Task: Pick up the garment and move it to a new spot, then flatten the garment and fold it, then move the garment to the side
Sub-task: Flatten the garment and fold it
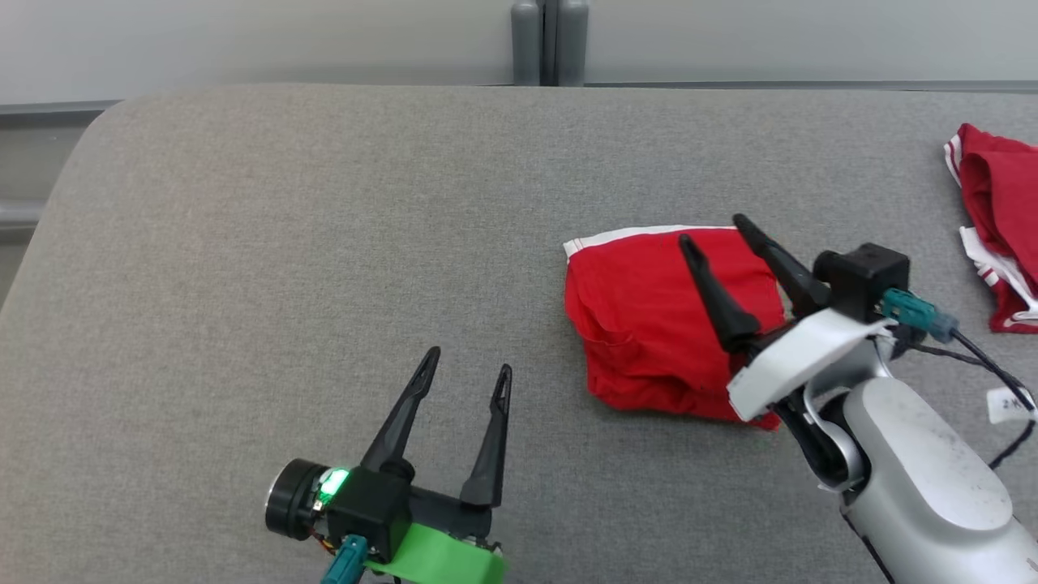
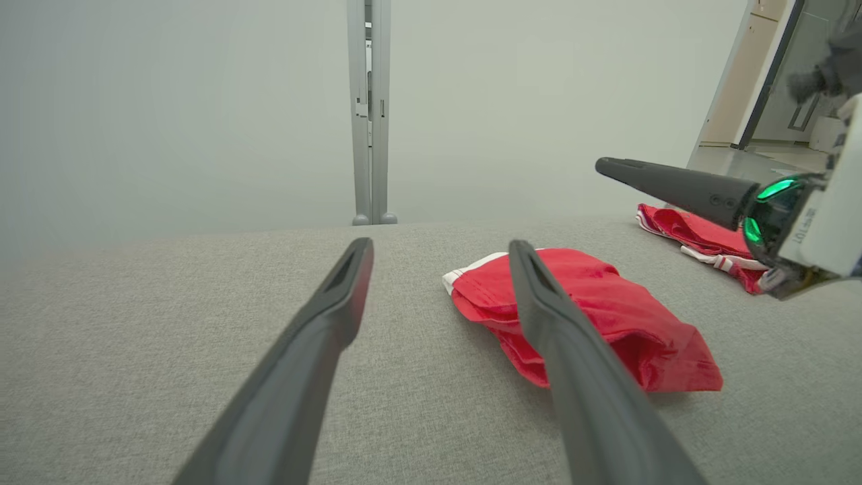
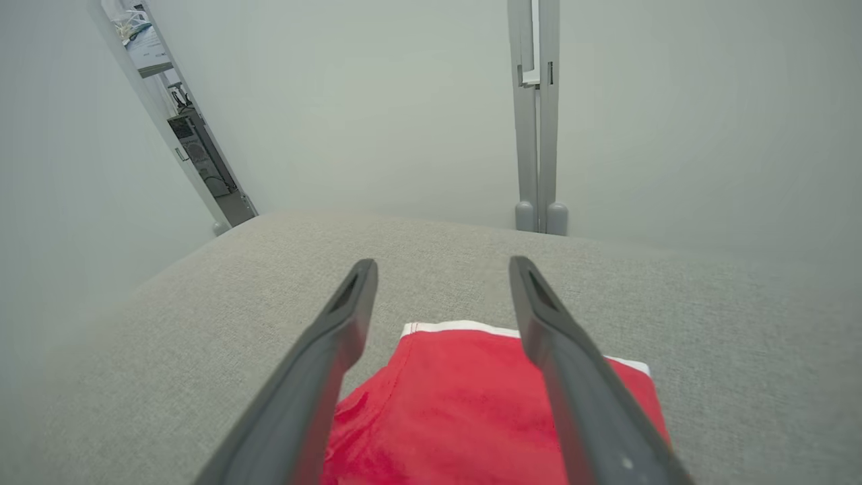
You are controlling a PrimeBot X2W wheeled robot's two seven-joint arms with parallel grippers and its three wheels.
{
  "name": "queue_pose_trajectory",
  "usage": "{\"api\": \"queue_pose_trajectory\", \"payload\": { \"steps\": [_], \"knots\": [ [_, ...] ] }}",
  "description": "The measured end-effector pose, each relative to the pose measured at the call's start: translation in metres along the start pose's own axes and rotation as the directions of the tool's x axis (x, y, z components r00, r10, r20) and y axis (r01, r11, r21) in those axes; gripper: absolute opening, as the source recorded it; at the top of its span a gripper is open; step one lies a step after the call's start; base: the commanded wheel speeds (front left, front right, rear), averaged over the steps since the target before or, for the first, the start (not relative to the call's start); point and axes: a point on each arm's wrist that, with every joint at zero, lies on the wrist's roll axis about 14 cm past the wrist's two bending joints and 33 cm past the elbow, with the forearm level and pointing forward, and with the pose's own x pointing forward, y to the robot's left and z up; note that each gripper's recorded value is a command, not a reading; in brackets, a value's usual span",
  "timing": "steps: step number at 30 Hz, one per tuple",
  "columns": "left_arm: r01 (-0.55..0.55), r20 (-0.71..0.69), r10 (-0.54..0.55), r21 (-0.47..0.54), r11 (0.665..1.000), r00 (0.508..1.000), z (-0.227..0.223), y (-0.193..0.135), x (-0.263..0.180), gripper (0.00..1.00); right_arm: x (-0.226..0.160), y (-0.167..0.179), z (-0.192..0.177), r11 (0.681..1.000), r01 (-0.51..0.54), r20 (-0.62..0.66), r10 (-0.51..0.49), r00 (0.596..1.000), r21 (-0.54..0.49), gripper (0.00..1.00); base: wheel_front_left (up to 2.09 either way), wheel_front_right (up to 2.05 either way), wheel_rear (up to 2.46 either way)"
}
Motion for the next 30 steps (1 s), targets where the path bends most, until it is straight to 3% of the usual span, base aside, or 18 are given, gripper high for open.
{"api": "queue_pose_trajectory", "payload": {
  "steps": [4, 9, 11, 12, 21, 30],
  "knots": [
    [-0.025, 0.006, 0.025, -0.005, 1.000, 1.000, 0.002, 0.005, -0.003, 1.00, -0.030, -0.031, -0.005, 0.992, 0.095, 0.022, -0.094, 0.995, -0.080, 1.00, 0.00, 0.00, 0.00],
    [-0.034, 0.015, 0.034, -0.008, 0.999, 0.999, 0.006, 0.005, -0.011, 1.00, -0.065, -0.042, -0.024, 0.981, 0.160, -0.008, -0.162, 0.987, -0.108, 1.00, 0.00, 0.00, 0.00],
    [-0.033, 0.018, 0.033, -0.008, 0.999, 0.999, 0.007, 0.004, -0.015, 1.00, -0.073, -0.042, -0.029, 0.978, 0.171, -0.018, -0.174, 0.985, -0.120, 0.39, 0.00, 0.00, 0.00],
    [-0.028, 0.021, 0.028, -0.006, 1.000, 0.999, 0.008, 0.003, -0.016, 1.00, -0.074, -0.041, -0.029, 0.978, 0.171, -0.014, -0.174, 0.985, -0.119, 0.00, 0.00, 0.00, 0.00],
    [-0.040, 0.015, 0.040, -0.007, 0.999, 0.999, 0.008, 0.006, -0.025, 1.00, -0.030, -0.001, -0.049, 0.987, 0.015, -0.087, -0.029, 0.996, -0.161, 0.00, 0.00, 0.00, 0.00],
    [-0.110, 0.002, 0.110, -0.006, 0.994, 0.994, 0.006, 0.022, -0.036, 1.00, -0.011, 0.063, -0.110, 0.978, -0.188, -0.274, 0.156, 0.949, -0.094, 0.00, 0.00, 0.00, 0.00]
  ]
}}
